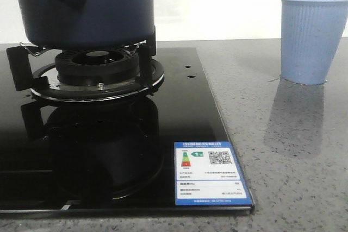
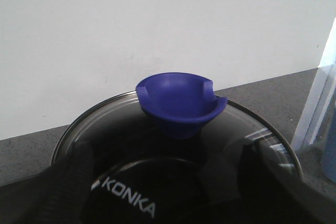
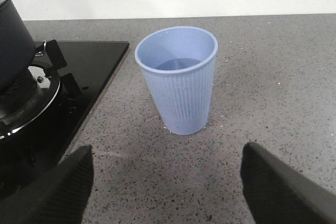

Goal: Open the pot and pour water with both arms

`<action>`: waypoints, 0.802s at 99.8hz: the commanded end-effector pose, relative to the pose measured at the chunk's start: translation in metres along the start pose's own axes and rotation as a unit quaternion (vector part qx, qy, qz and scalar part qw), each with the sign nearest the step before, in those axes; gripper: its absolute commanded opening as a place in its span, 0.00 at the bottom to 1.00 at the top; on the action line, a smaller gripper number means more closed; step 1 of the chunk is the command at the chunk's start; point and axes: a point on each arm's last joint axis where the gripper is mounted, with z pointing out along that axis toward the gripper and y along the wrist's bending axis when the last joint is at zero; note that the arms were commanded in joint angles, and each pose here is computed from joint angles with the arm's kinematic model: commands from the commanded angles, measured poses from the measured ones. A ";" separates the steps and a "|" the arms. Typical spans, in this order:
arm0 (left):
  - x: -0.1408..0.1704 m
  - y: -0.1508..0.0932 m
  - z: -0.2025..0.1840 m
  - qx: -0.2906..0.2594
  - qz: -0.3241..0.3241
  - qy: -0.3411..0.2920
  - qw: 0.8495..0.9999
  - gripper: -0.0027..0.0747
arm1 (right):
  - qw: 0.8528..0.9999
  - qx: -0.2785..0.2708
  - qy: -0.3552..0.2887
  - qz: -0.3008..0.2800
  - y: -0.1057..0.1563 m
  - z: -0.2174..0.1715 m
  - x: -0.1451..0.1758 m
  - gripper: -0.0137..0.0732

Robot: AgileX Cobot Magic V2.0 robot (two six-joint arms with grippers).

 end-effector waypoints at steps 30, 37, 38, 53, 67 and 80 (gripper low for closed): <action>-0.031 -0.004 0.033 -0.001 0.012 -0.062 0.998 0.71 | 0.999 0.004 -0.045 -0.002 0.000 -0.002 -0.016 0.76; -0.031 -0.004 0.039 -0.002 0.013 -0.061 0.998 0.71 | 0.999 0.004 -0.045 -0.002 0.000 -0.002 -0.016 0.76; -0.032 -0.004 0.039 -0.002 0.013 -0.062 0.998 0.71 | 0.999 0.004 -0.045 -0.002 0.000 -0.002 -0.016 0.76; -0.028 -0.004 0.052 -0.003 0.013 -0.052 0.999 0.71 | 0.999 0.004 -0.045 -0.002 0.000 -0.002 -0.016 0.76; -0.032 -0.005 0.062 -0.003 0.013 -0.055 0.998 0.71 | 0.999 0.004 -0.044 -0.002 0.000 -0.002 -0.016 0.76; -0.031 -0.005 0.069 -0.005 0.013 -0.056 0.998 0.71 | 0.999 0.004 -0.043 -0.002 0.000 -0.001 -0.016 0.76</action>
